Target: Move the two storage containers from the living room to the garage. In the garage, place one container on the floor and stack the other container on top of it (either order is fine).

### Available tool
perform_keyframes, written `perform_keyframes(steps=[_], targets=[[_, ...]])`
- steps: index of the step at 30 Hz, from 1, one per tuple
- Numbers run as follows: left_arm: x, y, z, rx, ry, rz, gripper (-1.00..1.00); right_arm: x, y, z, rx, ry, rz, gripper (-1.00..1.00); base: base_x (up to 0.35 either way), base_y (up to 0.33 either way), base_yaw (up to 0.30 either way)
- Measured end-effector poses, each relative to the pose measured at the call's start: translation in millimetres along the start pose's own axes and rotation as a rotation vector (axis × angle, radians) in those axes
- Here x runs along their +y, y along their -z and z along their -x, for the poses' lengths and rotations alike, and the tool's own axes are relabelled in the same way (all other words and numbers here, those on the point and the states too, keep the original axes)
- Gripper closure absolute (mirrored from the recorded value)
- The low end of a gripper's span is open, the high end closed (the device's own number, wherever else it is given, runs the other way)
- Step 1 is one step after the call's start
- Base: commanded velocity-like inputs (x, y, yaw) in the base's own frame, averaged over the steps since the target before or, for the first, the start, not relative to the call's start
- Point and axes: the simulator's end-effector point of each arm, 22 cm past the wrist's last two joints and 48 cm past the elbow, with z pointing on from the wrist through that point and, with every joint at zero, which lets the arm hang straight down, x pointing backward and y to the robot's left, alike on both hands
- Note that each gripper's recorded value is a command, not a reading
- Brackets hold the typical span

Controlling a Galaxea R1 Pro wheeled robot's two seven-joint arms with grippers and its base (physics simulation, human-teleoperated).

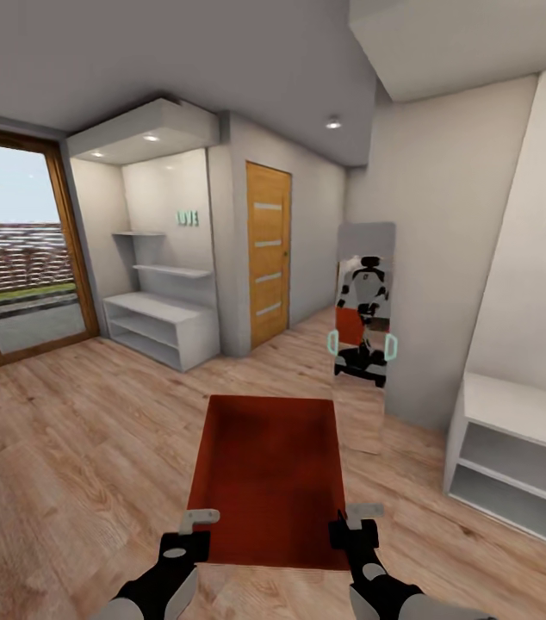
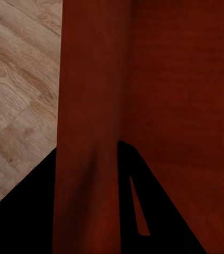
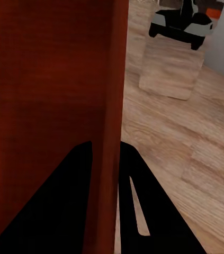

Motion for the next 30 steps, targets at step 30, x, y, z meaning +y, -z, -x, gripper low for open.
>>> perform_keyframes(steps=[30], targets=[[0.2, 0.0, -0.3, 0.001, 0.0, 0.0, 1.0, 0.2, 0.0, -0.1, 0.001, 0.001, 0.001, 1.0, 0.322, 0.0, 0.093]])
